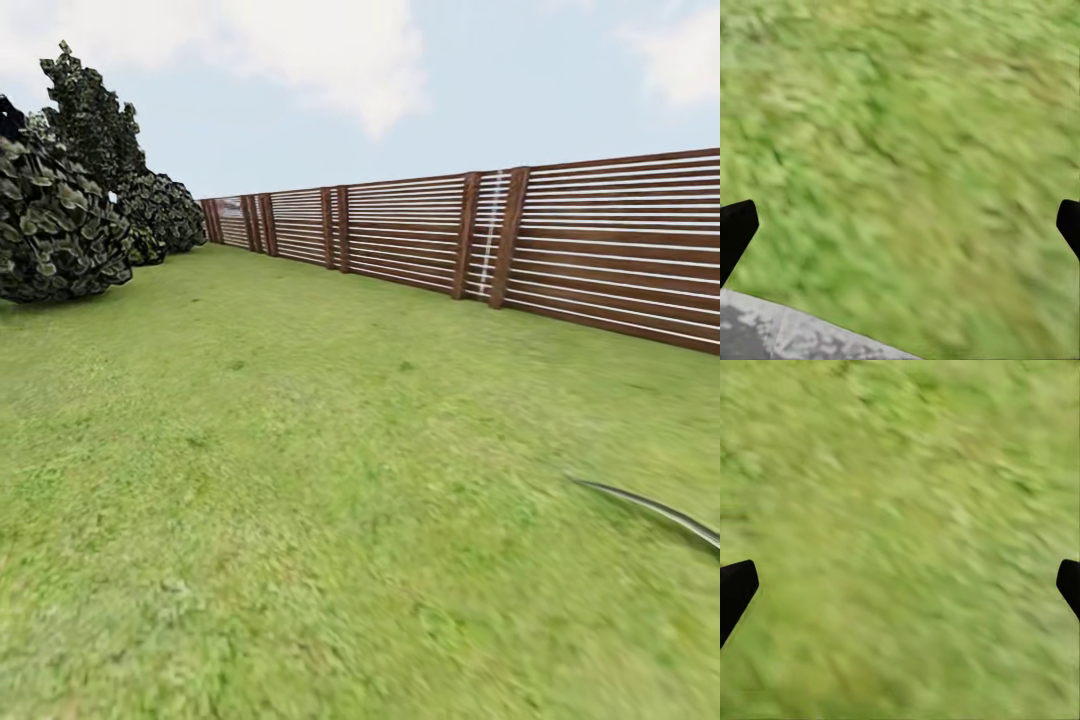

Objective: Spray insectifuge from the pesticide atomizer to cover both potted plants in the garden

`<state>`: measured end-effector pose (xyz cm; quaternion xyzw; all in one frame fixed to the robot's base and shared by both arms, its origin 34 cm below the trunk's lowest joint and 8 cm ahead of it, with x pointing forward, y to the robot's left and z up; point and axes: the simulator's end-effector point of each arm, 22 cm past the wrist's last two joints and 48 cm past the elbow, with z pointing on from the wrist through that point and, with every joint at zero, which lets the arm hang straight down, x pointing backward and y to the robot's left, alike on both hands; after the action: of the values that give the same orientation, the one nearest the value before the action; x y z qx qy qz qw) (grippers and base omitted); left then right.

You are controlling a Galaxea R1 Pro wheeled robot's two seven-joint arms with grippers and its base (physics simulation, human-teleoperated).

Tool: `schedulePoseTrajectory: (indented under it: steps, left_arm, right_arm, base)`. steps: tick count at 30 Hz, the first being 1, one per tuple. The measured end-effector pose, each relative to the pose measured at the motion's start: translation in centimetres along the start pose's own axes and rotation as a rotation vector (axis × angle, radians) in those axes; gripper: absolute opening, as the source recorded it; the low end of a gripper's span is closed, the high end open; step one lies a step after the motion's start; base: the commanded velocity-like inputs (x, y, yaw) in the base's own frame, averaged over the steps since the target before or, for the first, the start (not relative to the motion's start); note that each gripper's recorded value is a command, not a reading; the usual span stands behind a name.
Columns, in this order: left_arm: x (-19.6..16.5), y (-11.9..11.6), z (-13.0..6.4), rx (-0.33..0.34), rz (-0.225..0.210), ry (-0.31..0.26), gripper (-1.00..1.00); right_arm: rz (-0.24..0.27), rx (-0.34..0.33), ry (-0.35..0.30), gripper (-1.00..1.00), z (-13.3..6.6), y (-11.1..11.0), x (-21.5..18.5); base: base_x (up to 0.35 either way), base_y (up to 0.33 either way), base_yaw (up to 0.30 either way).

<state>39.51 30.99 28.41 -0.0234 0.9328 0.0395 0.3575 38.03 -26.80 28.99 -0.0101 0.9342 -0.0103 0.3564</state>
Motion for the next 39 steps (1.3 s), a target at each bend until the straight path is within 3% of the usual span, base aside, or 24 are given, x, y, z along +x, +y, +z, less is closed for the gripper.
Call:
schedulePoseTrajectory:
  steps: [14,39]
  left_arm:
    - [0.02,-0.03,0.01,0.001,0.001,0.000,1.00]
    - [0.03,0.02,0.02,-0.001,0.000,0.001,1.00]
  right_arm:
    - [0.000,0.000,0.001,1.00,0.01,0.00,0.03]
    - [0.000,0.000,0.001,1.00,0.02,0.00,0.03]
  base:
    - [0.269,0.029,0.276]
    - [0.008,0.000,0.276]
